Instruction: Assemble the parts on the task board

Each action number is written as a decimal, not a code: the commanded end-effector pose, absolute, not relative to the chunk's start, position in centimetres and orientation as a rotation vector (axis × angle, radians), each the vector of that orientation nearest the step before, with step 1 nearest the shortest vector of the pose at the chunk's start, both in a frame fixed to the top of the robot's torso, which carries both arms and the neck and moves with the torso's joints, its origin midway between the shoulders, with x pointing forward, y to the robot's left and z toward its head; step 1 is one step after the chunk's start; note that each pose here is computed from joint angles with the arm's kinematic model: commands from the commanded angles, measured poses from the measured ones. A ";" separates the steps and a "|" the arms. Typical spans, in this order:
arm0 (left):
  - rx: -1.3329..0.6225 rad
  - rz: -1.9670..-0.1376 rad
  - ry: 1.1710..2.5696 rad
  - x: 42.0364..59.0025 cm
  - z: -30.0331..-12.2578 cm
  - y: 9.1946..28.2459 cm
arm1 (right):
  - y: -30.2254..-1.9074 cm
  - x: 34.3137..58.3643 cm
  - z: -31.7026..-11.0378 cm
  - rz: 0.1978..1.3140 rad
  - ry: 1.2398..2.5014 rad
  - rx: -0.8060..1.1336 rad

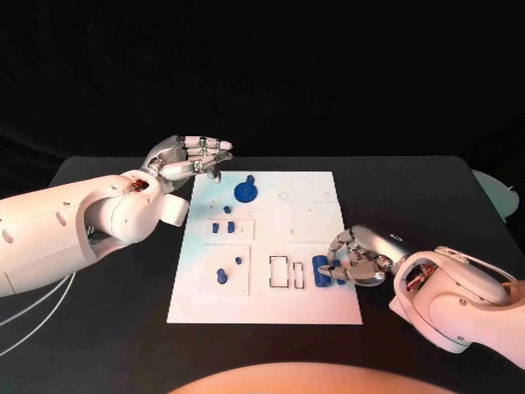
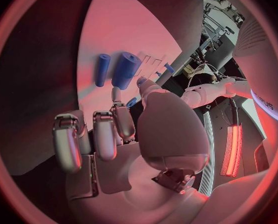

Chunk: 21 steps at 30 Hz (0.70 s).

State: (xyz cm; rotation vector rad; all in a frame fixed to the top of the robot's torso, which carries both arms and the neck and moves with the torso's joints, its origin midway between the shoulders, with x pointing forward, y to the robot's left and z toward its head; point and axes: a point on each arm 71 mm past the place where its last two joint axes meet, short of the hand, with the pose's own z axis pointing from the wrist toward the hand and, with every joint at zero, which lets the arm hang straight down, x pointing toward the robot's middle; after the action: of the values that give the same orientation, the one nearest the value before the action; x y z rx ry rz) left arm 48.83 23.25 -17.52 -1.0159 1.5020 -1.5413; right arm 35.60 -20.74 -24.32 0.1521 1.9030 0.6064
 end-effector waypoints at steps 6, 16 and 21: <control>-1.010 -1.565 1.507 48.7 -17.4 23.1 | -20.4 35.5 -25.2 0.554 1.942 0.111; -1.012 -1.567 1.516 48.6 -17.4 23.1 | -19.7 35.5 -25.8 0.495 1.965 0.071; -1.013 -1.569 1.521 48.6 -17.4 23.1 | -19.2 35.4 -26.2 0.476 1.972 0.075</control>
State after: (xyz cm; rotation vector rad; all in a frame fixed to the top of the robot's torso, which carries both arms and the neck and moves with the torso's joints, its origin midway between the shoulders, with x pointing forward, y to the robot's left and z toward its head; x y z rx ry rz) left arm 48.73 23.40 -17.53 -1.0176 1.5090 -1.5423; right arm 35.44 -19.04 -25.91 0.0954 1.9542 0.5419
